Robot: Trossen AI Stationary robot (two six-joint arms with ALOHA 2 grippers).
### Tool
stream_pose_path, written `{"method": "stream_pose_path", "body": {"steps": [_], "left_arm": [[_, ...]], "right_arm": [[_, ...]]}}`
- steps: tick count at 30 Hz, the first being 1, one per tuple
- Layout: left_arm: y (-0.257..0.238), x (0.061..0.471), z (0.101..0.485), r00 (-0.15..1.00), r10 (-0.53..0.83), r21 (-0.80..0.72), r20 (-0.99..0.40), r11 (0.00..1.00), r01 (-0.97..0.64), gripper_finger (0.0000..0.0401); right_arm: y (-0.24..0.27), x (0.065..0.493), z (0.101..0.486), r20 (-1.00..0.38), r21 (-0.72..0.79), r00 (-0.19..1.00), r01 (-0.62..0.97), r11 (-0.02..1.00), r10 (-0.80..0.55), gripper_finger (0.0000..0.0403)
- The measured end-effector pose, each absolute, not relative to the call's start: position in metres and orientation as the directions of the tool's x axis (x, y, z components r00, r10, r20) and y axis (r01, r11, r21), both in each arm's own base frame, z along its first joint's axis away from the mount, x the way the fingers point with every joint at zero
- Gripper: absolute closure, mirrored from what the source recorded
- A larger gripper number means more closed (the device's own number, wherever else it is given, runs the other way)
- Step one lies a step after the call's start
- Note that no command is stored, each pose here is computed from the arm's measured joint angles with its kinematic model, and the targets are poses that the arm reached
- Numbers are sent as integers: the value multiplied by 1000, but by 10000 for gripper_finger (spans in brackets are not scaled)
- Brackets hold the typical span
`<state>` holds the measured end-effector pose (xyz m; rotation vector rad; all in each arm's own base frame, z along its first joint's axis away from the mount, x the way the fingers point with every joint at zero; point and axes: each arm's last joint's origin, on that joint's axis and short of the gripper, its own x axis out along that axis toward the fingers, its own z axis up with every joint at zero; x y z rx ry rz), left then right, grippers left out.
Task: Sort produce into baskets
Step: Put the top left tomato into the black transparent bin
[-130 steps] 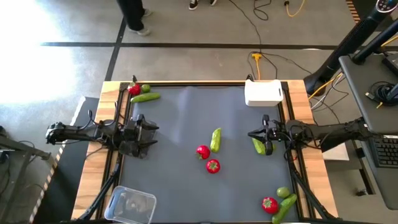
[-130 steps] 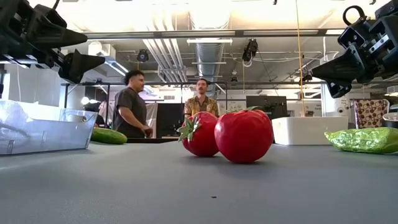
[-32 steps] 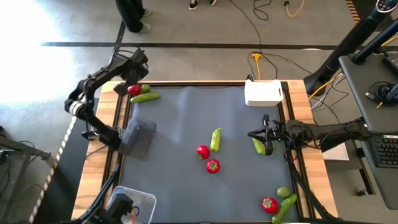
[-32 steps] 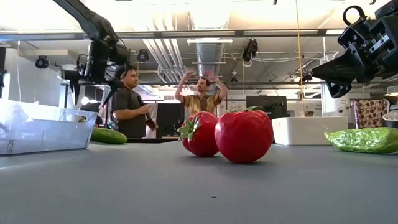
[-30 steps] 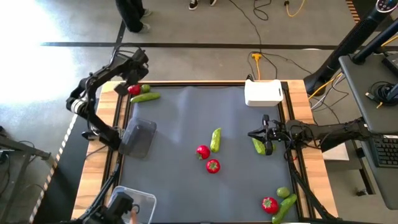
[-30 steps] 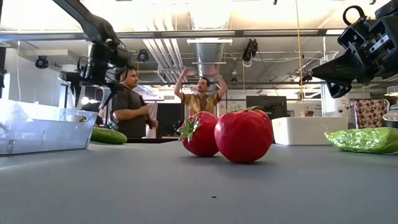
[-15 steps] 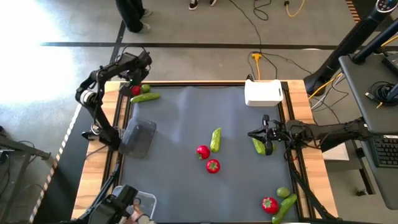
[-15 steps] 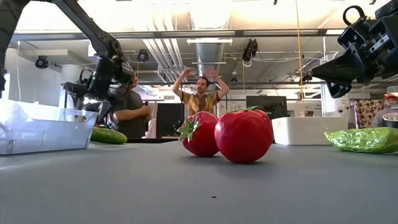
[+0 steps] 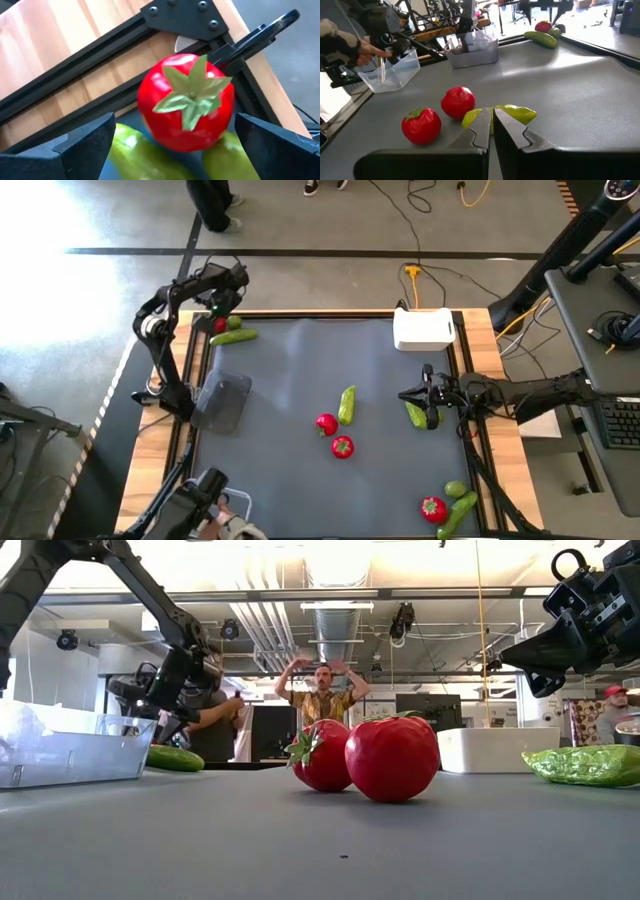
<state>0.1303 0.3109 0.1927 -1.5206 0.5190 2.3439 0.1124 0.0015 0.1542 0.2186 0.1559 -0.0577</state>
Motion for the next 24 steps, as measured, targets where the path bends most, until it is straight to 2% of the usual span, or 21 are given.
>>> {"method": "stream_pose_path", "body": {"steps": [15,24], "left_arm": [[329,126,178,-468,4,166,-884,-932,-321,10],[331,122,178,-448,-4,148,-894,-946,-287,53]], "right_arm": [[2,112,154,-160,211,986,74,975,-40,390],[2,112,154,-160,211,986,74,975,-40,390]]}}
